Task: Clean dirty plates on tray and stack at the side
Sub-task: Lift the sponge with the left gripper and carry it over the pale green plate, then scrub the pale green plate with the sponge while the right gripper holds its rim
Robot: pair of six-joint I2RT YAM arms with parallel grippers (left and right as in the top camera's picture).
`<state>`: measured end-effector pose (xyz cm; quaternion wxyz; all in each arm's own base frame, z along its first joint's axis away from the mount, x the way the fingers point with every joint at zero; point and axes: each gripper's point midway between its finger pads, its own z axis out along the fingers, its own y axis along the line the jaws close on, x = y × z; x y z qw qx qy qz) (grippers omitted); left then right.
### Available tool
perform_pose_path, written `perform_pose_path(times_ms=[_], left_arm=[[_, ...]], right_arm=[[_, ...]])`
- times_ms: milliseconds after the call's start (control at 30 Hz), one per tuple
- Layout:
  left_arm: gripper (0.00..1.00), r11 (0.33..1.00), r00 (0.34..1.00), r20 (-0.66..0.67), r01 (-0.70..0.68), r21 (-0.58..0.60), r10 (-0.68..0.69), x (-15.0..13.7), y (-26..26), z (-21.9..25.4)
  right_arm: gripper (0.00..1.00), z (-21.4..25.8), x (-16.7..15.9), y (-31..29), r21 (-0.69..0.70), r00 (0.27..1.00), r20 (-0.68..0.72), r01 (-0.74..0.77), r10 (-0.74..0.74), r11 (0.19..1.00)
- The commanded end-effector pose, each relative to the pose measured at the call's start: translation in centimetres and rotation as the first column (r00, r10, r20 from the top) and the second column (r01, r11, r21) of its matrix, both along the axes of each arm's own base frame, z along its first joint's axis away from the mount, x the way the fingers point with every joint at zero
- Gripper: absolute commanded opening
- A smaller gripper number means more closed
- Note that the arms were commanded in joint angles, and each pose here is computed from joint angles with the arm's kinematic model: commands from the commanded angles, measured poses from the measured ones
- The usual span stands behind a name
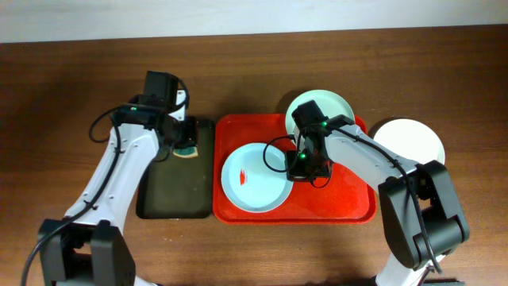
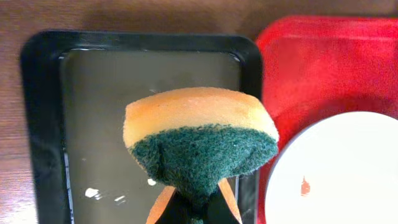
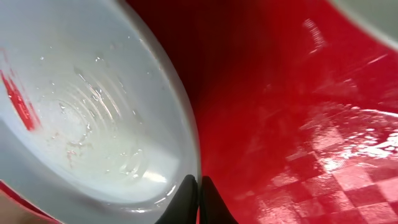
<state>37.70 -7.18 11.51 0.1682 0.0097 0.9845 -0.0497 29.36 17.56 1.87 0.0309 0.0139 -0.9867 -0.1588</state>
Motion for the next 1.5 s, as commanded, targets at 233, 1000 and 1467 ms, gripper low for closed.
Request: perform_pose_path(times_ms=[233,1000,1467], left_arm=[[0.0,0.963,0.968,0.06,0.248,-0.103,-0.243,-2.8,-12.0,1.8],[0.0,0.99,0.98,0.145,0.128,0.053,-0.134,-1.9,-12.0,1.6],[0.0,0.991,0.971,0.216,0.081,0.105,-0.102,-0.4,-11.1,2.1]], right_arm=[[0.04,0.4,-0.6,0.6,0.034,1.0,-0.008,-0.02,0.02,0.999],[0.04,0.4,-0.6,0.6,0.034,1.0,-0.008,-0.02,0.02,0.999],[0.04,0.4,-0.6,0.6,0.034,1.0,-0.007,-0.02,0.02,0.999]])
